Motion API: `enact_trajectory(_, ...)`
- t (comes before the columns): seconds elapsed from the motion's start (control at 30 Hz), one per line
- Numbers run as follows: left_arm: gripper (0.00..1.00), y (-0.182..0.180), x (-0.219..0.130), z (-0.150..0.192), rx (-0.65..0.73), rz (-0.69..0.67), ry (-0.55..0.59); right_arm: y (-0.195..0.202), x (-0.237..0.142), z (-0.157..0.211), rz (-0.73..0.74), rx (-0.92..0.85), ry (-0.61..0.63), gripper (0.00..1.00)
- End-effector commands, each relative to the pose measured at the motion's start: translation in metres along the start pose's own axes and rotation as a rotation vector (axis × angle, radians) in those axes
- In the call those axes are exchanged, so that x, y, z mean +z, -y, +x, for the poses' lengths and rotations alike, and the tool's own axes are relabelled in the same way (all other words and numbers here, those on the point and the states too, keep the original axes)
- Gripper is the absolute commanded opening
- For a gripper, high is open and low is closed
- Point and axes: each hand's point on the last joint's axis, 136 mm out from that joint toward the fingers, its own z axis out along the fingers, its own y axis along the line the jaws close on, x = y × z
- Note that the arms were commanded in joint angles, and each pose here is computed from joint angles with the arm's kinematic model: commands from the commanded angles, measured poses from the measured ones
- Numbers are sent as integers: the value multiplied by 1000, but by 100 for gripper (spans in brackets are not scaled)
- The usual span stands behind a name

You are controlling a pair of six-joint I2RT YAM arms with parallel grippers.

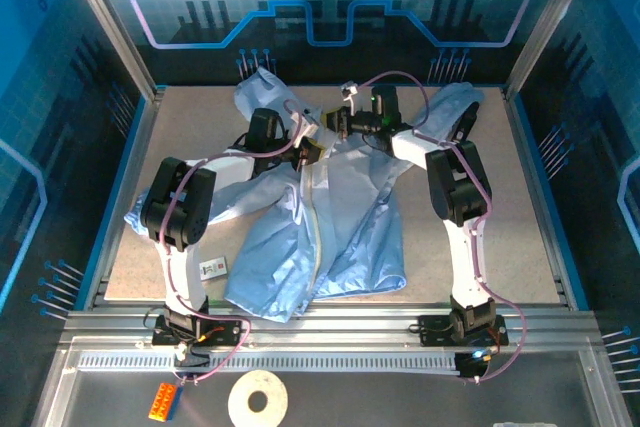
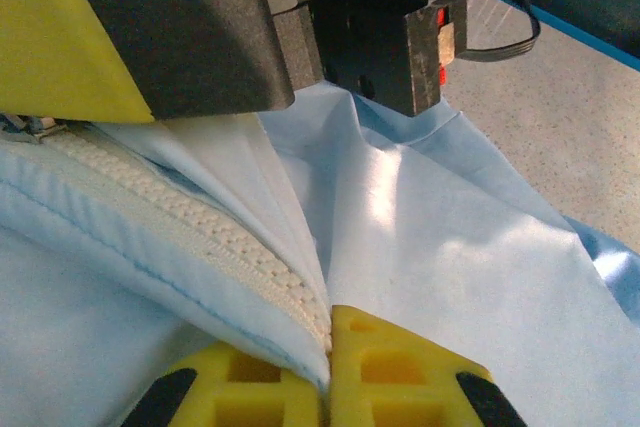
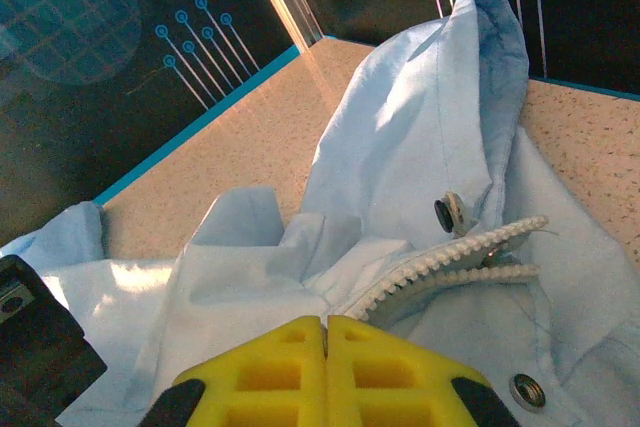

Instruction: Zip up the jacket

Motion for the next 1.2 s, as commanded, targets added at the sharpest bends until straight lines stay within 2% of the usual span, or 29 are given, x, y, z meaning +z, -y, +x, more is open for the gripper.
enact_trajectory(0.0,0,30,-11,14,-29,119,-82,73,-42,-55,245,-114,138,0)
enact_trajectory(0.17,0,28,-10,14,-25,113,-96,61,-42,-56,116,-99,116,0)
enact_trajectory(0.47,0,26,-7,11,-24,115,-101,44,-32,-39,25,-86,32,1)
enact_trajectory(0.53,0,26,-7,11,-23,115,-103,40,-29,-34,18,-78,7,1)
enact_trajectory(0.7,0,25,-7,13,-22,113,-111,34,-28,-27,0,-78,-36,9)
enact_trajectory(0.93,0,24,-5,15,-26,111,-121,30,-33,-24,10,-65,-78,6)
enact_trajectory(0.97,0,24,-5,16,-25,111,-122,28,-33,-23,8,-70,-85,0)
enact_trajectory(1.17,0,26,-5,17,-18,113,-130,34,-35,-23,52,-107,-99,0)
